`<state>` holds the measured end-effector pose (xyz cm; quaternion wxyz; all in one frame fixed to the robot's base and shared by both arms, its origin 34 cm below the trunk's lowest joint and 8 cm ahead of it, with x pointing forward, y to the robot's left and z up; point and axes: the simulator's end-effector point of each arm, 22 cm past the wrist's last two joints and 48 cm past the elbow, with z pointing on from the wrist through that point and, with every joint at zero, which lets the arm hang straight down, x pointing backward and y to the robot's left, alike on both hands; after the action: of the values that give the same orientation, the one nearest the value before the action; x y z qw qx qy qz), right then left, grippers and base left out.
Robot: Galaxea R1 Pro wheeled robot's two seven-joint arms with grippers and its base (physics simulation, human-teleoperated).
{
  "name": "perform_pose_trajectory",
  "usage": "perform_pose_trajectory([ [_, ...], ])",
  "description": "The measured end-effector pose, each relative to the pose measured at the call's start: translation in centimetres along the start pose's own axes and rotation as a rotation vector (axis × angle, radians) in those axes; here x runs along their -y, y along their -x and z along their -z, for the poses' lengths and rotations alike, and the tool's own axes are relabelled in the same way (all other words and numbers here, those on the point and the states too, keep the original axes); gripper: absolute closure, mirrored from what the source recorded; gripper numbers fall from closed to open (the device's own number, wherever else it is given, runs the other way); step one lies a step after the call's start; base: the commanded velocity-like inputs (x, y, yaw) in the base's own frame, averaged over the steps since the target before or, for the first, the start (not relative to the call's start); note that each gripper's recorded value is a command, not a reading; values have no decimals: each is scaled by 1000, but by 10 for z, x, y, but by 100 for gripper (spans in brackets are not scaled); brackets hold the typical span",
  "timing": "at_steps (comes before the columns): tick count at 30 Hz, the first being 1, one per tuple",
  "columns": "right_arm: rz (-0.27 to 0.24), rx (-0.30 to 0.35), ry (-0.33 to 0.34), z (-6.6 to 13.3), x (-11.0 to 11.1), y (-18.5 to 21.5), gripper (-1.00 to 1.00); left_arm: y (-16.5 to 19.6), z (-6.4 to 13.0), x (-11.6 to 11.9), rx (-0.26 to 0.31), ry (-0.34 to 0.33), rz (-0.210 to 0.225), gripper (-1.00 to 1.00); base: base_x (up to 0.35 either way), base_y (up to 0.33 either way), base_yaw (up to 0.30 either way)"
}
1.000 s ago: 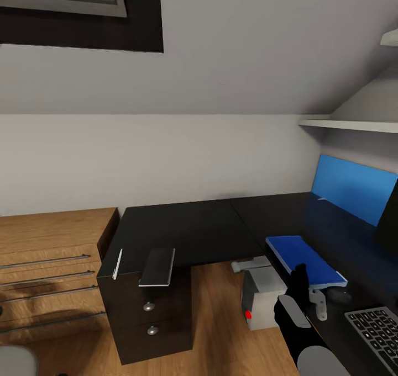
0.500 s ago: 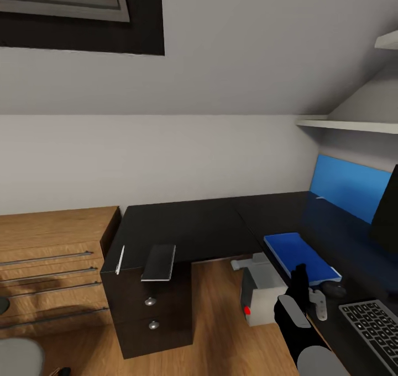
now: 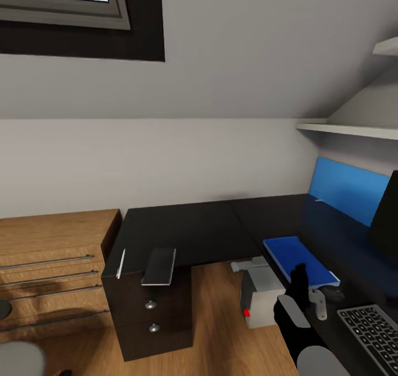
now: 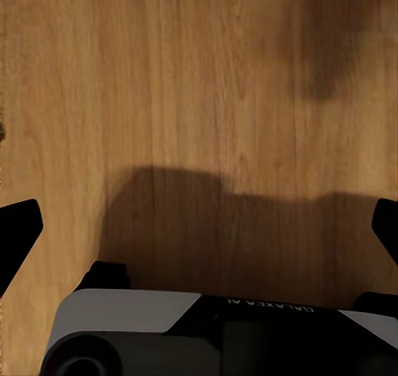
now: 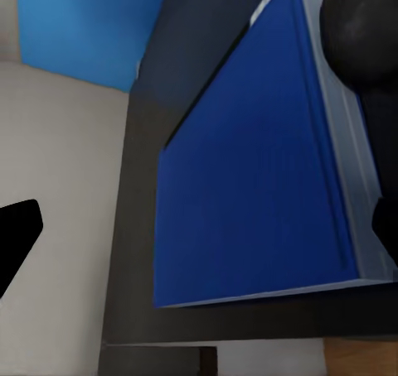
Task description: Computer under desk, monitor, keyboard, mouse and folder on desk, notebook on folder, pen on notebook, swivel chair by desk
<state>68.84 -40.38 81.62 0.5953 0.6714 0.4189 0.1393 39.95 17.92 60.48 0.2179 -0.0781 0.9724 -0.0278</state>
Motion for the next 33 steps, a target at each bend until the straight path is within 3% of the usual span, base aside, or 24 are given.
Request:
perform_pose_trajectory([
  [19,47,-55,52,18,-42,-15,-100,-4,23,5,-37,4,2,-100,0,0,0],
  [33,177,-214,193,59,-90,-71,-100,8,41,6,-15,8,13,-100,0,0,0],
])
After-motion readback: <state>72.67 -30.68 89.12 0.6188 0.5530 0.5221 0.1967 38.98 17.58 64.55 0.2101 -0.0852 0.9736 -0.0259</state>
